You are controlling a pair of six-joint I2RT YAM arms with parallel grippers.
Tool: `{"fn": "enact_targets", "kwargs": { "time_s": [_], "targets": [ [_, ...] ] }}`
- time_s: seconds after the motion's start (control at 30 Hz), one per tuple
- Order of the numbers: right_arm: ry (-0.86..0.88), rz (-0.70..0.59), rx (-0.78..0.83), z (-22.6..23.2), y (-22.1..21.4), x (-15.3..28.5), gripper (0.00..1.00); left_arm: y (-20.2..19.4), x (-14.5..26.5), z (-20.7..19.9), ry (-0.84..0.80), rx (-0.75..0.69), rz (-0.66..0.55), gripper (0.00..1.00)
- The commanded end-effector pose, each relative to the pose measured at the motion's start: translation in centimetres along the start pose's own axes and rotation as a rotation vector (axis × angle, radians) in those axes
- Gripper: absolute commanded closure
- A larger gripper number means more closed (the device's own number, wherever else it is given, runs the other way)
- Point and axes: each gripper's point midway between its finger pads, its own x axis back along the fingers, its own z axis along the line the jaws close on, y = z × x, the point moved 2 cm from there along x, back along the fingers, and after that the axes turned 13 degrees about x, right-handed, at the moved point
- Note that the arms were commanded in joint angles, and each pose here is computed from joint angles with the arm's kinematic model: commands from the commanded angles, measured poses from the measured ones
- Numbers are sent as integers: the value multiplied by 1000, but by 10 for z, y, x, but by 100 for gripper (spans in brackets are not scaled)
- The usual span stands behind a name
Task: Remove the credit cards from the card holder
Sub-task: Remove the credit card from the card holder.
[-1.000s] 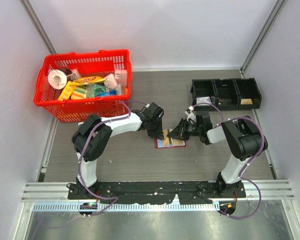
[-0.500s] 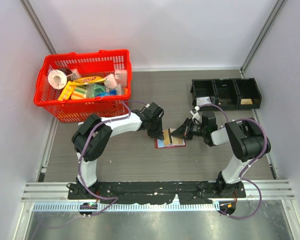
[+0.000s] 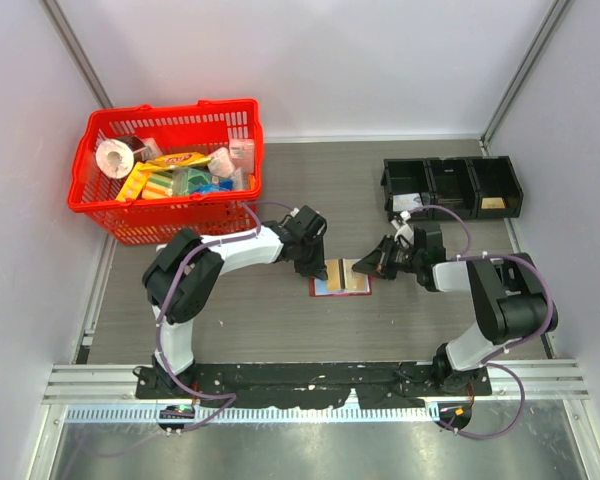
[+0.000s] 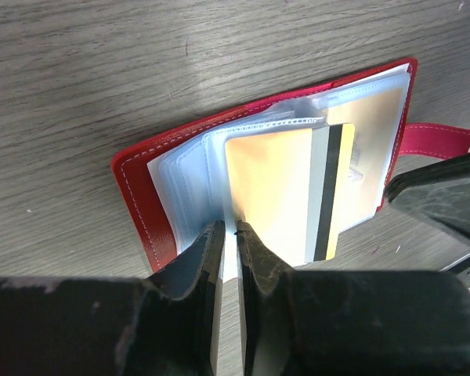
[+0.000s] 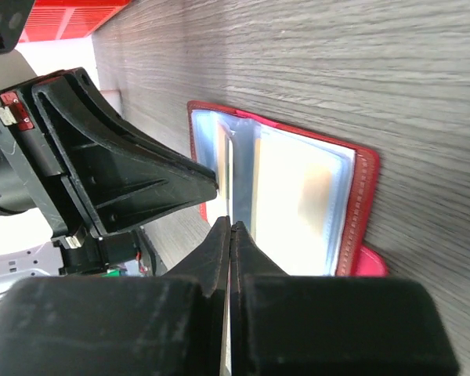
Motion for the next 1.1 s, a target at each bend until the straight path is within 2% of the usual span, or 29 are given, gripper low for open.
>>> {"fn": "enact_targets", "kwargs": {
  "time_s": [0.0, 0.07, 0.1, 0.23, 0.37, 0.7, 1.07],
  "targets": [
    [-55, -4, 48, -4, 6, 8, 99, -11, -5, 52, 186, -18, 17, 83],
    [-42, 0, 53, -2, 5, 8, 93, -12, -5, 50, 178, -21, 21, 83],
    [-36, 3, 63, 1, 5, 6, 84, -11, -5, 51, 179, -22, 20, 83],
    [-11, 11, 106, 13, 9, -3, 68, -12, -6, 50, 174, -23, 25, 83],
    [2, -2, 97, 18, 13, -11, 64, -11, -7, 50, 173, -25, 24, 83],
    [-15, 30, 83, 9, 6, -26, 68, -10, -9, 46, 164, -25, 24, 83],
    [48, 41, 60, 12, -1, -30, 83, -10, -10, 46, 166, -27, 29, 83]
  ]
}}
